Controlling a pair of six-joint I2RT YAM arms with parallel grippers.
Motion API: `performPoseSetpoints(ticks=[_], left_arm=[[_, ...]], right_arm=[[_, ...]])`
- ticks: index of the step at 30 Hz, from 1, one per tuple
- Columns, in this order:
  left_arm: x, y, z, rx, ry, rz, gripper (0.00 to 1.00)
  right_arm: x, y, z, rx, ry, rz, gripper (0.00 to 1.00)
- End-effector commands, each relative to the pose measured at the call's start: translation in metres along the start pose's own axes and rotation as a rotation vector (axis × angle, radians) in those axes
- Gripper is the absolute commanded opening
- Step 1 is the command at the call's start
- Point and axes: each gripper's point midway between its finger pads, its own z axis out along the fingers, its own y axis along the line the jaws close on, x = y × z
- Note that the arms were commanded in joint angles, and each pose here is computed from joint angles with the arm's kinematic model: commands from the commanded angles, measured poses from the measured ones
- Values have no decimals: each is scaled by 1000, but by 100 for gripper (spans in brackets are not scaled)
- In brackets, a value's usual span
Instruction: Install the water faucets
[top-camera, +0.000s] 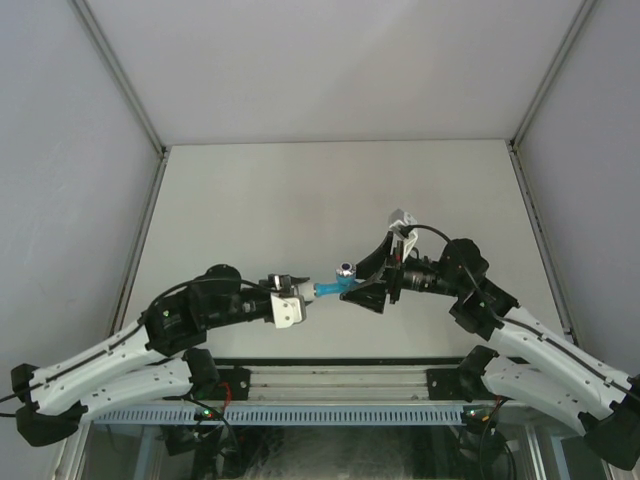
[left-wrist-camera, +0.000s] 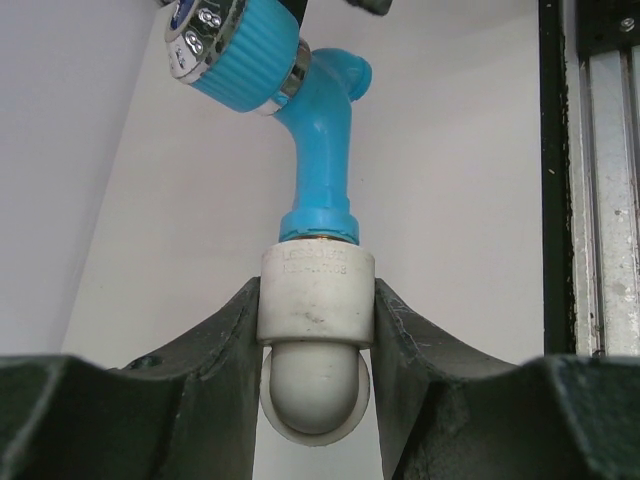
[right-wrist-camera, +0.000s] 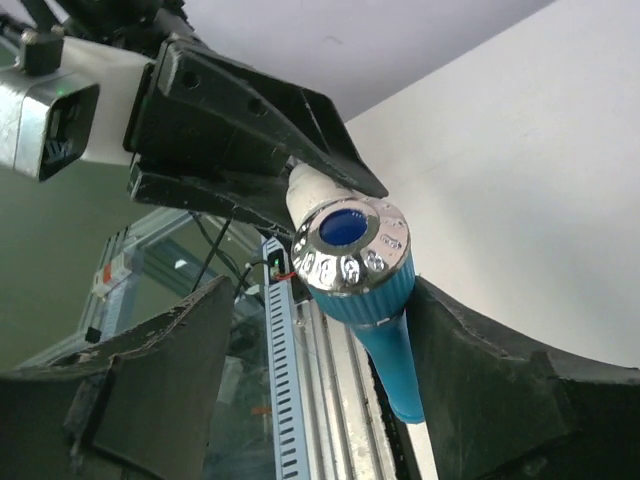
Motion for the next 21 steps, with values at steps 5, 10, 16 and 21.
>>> performPoseSetpoints(ticks=[5, 10, 16, 21], left_arm=[[-34, 10, -10, -39, -149, -13, 0], [-40, 3, -12, 4, -168, -11, 0], [-44, 0, -11, 28, -182, -7, 0], [-43, 1, -10, 29, -168, -3, 0]], right_arm=[[-19, 8, -4, -40, -31, -281, 71], [-21, 9, -2, -72, -35, -398, 72], [-40, -1, 1, 20, -117, -335, 63], [-46, 12, 1, -33, -136, -173, 32]])
